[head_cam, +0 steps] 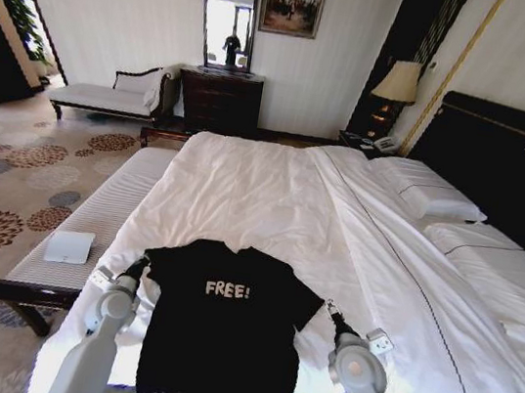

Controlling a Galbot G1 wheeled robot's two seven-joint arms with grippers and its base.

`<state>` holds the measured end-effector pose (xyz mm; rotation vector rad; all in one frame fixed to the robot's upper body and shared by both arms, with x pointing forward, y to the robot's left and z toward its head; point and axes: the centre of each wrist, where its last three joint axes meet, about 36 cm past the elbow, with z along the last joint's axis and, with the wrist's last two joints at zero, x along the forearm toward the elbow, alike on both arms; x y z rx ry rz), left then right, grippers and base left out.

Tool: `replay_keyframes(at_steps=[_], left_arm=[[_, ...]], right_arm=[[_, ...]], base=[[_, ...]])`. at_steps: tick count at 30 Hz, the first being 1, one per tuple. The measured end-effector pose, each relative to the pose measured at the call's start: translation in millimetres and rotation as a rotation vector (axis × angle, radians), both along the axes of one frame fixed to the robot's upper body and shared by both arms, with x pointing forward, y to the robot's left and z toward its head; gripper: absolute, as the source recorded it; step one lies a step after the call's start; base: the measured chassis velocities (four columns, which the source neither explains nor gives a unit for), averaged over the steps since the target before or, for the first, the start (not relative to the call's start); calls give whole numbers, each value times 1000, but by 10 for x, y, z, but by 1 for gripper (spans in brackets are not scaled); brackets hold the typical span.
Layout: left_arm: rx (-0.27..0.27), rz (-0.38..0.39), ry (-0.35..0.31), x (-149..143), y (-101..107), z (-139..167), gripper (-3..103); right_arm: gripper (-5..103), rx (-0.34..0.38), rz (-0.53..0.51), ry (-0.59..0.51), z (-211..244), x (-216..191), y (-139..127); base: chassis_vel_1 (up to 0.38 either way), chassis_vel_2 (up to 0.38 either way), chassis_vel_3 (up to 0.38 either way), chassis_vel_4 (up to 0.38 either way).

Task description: Fold the clothes on the bed.

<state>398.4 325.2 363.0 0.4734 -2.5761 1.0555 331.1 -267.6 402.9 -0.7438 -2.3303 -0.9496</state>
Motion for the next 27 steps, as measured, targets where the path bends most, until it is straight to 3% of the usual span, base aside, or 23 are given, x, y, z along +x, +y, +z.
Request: replay_keyframes(at_steps=[10, 12, 13, 14, 16, 17, 20, 23, 26, 27], left_arm=[[-18, 73, 47, -17, 108, -160, 4], [-20, 89, 65, -36, 118, -201, 15], [-20, 92, 69, -41, 120, -210, 15], [-25, 109, 84, -69, 128, -248, 26], [-27, 119, 90, -86, 134, -264, 26], [-30, 128, 93, -105, 140, -273, 31], [-38, 145, 69, -179, 165, -184, 47], [-43, 157, 47, -244, 186, -96, 53], [-23, 164, 40, -459, 179, 6, 69], [-23, 164, 40, -459, 179, 6, 69]], right_arm=[[100, 1, 6, -4, 4, 18, 35], [100, -1, 7, -5, 4, 23, 30], [100, -2, 7, -5, 4, 24, 28], [100, -4, 8, -6, 8, 36, 19], [100, -8, 9, -6, 6, 47, 6], [100, -10, 12, -7, 5, 60, -8], [100, -1, 42, -19, 28, 138, -94], [100, 11, 66, -28, 64, 193, -151], [100, 50, 166, -50, 174, 270, -332], [100, 50, 166, -50, 174, 270, -332]], base=[[0, 0, 0, 0], [0, 0, 0, 0], [0, 0, 0, 0], [0, 0, 0, 0], [0, 0, 0, 0], [0, 0, 0, 0], [0, 0, 0, 0], [0, 0, 0, 0], [0, 0, 0, 0], [0, 0, 0, 0]])
